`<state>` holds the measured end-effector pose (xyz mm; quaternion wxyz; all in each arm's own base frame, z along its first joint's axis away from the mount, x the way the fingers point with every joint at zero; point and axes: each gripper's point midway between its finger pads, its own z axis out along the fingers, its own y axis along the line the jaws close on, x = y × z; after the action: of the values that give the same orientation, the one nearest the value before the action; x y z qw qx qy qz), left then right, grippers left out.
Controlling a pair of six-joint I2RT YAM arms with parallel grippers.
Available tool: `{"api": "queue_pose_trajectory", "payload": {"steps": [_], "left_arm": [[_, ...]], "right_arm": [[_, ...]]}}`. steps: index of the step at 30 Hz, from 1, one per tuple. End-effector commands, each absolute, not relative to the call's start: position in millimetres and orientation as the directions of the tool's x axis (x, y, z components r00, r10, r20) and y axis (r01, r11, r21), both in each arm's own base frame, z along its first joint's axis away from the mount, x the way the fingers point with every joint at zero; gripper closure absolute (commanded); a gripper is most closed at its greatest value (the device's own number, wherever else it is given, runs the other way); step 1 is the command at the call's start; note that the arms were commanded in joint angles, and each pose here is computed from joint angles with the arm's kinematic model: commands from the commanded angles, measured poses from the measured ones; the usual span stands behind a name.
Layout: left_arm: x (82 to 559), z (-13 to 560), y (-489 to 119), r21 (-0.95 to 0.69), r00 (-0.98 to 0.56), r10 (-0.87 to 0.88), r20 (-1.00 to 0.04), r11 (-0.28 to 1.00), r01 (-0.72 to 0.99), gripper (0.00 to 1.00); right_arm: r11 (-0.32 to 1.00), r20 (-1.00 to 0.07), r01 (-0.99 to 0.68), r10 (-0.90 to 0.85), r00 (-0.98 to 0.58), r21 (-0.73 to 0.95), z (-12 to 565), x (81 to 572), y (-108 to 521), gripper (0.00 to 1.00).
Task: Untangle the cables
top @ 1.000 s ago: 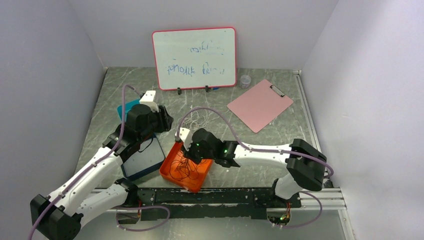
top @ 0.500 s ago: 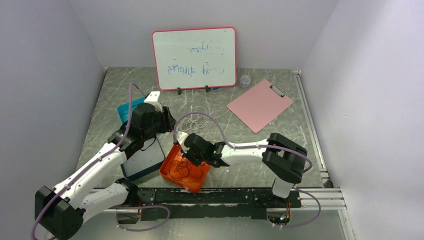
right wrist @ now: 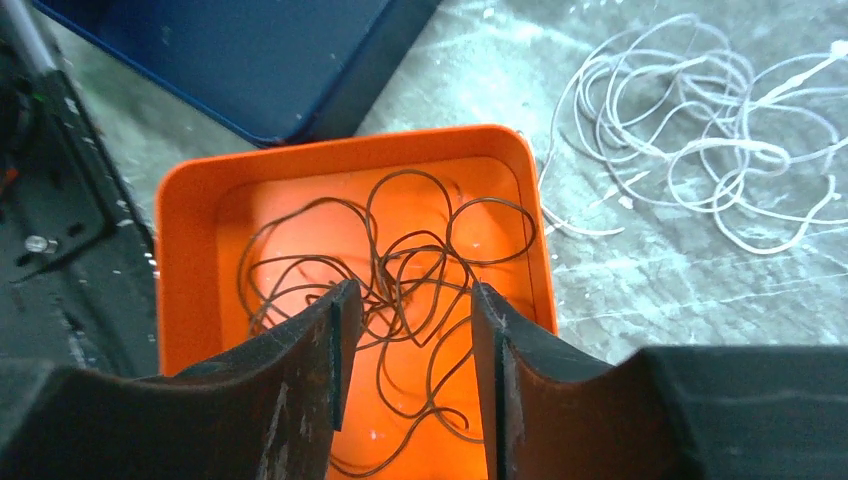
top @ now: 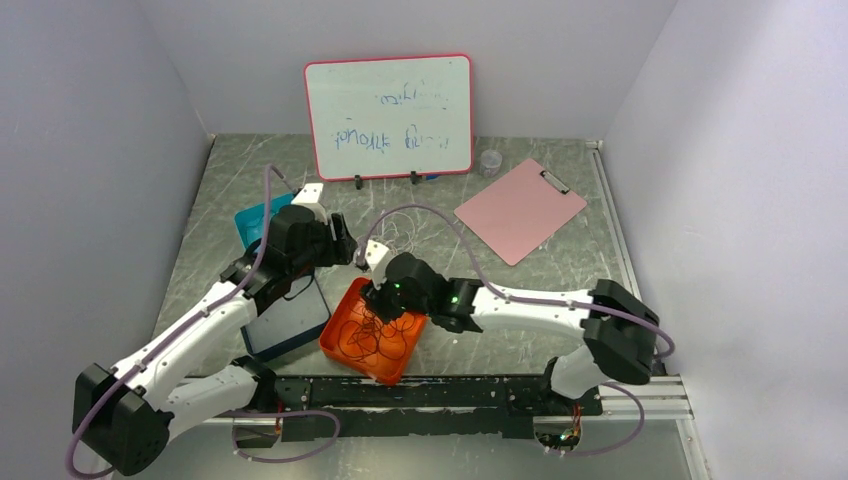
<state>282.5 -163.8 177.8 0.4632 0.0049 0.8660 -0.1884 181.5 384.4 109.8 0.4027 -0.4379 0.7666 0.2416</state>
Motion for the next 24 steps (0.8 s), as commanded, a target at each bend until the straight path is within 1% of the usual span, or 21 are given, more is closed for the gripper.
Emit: {"api": "queue_pose_trajectory", "payload": {"steps": [1, 6, 10, 14, 19, 24], "left_arm": [[289.5, 183.5, -168.6, -0.339, -0.569, -0.178, -0.803, 0.921, 0.191, 0.32], [297.6, 171.9, -179.0, -0.334, -0.618, -0.143, -0.773, 0.92, 0.205, 0.34], [307.3, 145.7, -185.0, -0.319, -0.672, -0.111, -0.732, 0.928, 0.194, 0.37], [316.4, 125.6, -186.6, -0.294, -0.719, -0.088, -0.69, 0.941, 0.166, 0.39], [327.8, 110.1, -188.6, -0.257, -0.754, -0.06, -0.655, 0.955, 0.147, 0.41], [343.8, 129.1, -204.0, -0.269, -0.726, -0.025, -0.688, 0.937, 0.222, 0.41]], "right_arm": [[0.538, -0.88, -0.841, -0.37, -0.298, 0.058, 145.2, 187.0, 376.1, 0.51], [0.645, -0.906, -0.747, -0.202, -0.372, 0.162, 172.9, 220.5, 341.9, 0.51], [0.735, -0.876, -0.615, -0.06, -0.479, 0.286, 171.7, 254.0, 303.1, 0.51], [0.776, -0.838, -0.546, -0.044, -0.545, 0.314, 153.8, 266.3, 276.0, 0.51], [0.781, -0.823, -0.53, -0.038, -0.566, 0.329, 143.9, 263.0, 262.2, 0.51], [0.776, -0.807, -0.52, -0.024, -0.59, 0.357, 138.5, 254.0, 257.6, 0.51]]}}
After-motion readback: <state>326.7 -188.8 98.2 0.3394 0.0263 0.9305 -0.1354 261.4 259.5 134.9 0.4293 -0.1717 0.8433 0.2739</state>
